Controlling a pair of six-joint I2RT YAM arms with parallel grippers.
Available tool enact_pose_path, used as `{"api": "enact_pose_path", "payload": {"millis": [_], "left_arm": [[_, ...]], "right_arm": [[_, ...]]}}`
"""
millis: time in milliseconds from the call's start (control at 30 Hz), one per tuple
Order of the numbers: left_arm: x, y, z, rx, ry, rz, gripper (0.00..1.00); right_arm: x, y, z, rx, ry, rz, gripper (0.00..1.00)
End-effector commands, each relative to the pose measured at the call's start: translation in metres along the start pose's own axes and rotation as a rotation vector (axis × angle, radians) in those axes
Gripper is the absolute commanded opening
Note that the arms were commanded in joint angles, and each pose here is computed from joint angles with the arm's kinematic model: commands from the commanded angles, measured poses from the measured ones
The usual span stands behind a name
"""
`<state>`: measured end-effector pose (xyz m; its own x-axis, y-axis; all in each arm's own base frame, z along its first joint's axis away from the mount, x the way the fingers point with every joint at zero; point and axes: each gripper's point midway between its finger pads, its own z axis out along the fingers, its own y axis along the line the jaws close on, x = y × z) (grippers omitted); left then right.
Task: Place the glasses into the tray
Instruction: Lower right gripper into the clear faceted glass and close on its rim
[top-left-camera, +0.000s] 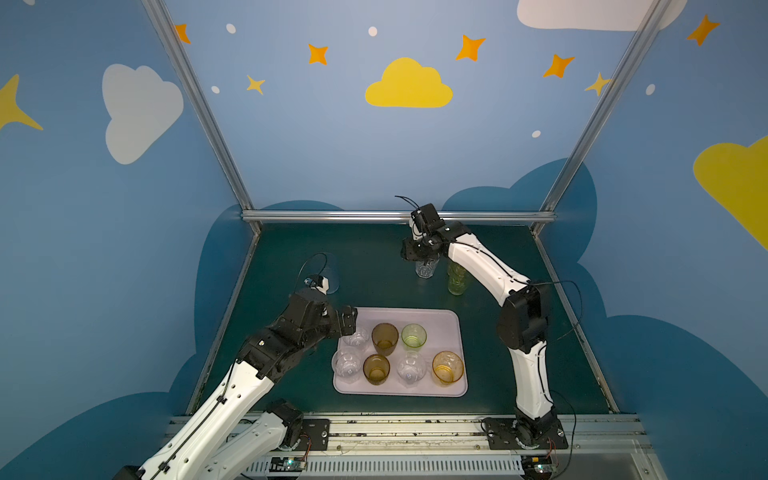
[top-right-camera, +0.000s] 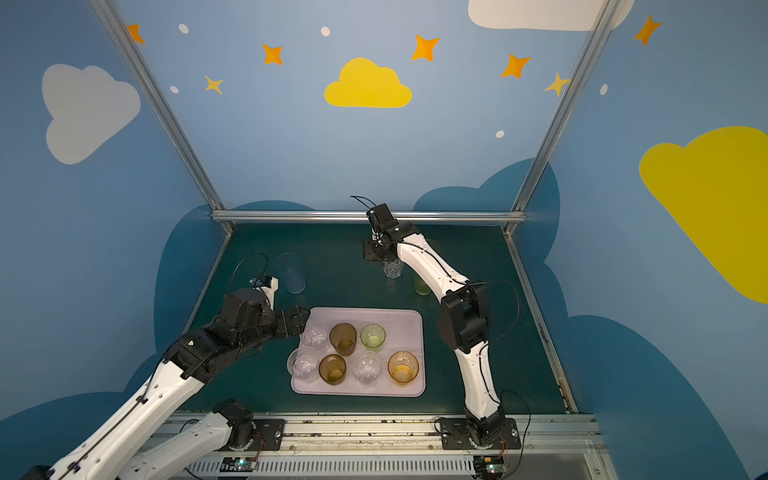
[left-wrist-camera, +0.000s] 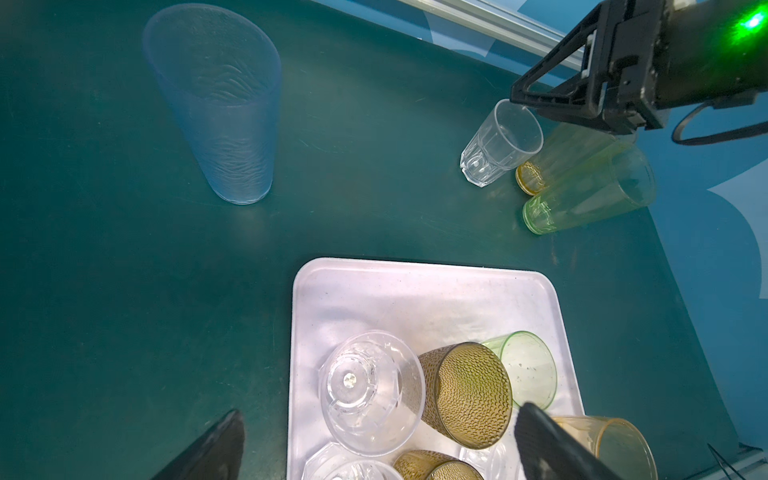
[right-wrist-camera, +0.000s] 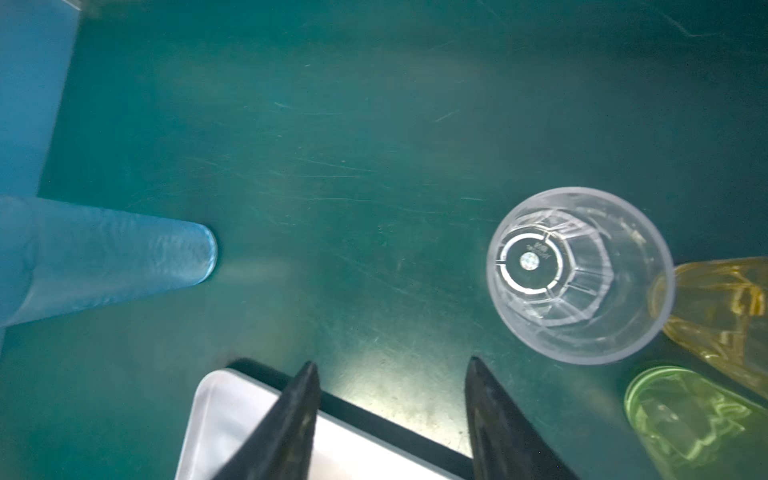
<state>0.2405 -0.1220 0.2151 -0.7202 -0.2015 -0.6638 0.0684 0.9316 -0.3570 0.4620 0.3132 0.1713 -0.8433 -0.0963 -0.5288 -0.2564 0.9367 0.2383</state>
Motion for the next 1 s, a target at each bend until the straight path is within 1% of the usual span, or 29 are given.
{"api": "enact_pose_path", "payload": {"millis": [0, 167, 300, 400, 500, 633, 767, 967], "left_arm": [[0.0, 0.0, 0.002, 0.003, 0.005, 0.004, 1.0], [0.0, -0.004, 0.002, 0.023, 0.008, 0.01, 1.0], [-0.001, -0.003, 0.002, 0.022, -0.004, 0.006, 1.0], [-0.001, 0.001, 0.002, 0.001, -0.007, 0.003, 1.0], [-0.001, 0.003, 0.002, -0.004, -0.008, 0.001, 1.0], [-0.001, 0.002, 0.003, -0.001, -0.007, 0.001, 1.0], [-0.001, 0.002, 0.004, -0.002, -0.006, 0.0, 1.0], [-0.001, 0.004, 0.006, -0.009, 0.0, -0.005, 1.0]], "right_arm": [[-0.001, -0.015, 0.006, 0.053, 0.014, -0.003, 0.53], [0.0, -0.024, 0.017, 0.07, 0.029, 0.003, 0.52], [0.001, -0.032, 0.026, 0.089, 0.037, 0.004, 0.45], [0.001, -0.035, 0.032, 0.094, 0.042, 0.006, 0.43], [0.001, -0.037, 0.039, 0.105, 0.046, -0.002, 0.39], [0.002, -0.042, 0.049, 0.123, 0.06, -0.01, 0.37], [0.004, -0.046, 0.057, 0.138, 0.07, -0.017, 0.32], [0.003, -0.049, 0.065, 0.145, 0.072, -0.027, 0.29]]}}
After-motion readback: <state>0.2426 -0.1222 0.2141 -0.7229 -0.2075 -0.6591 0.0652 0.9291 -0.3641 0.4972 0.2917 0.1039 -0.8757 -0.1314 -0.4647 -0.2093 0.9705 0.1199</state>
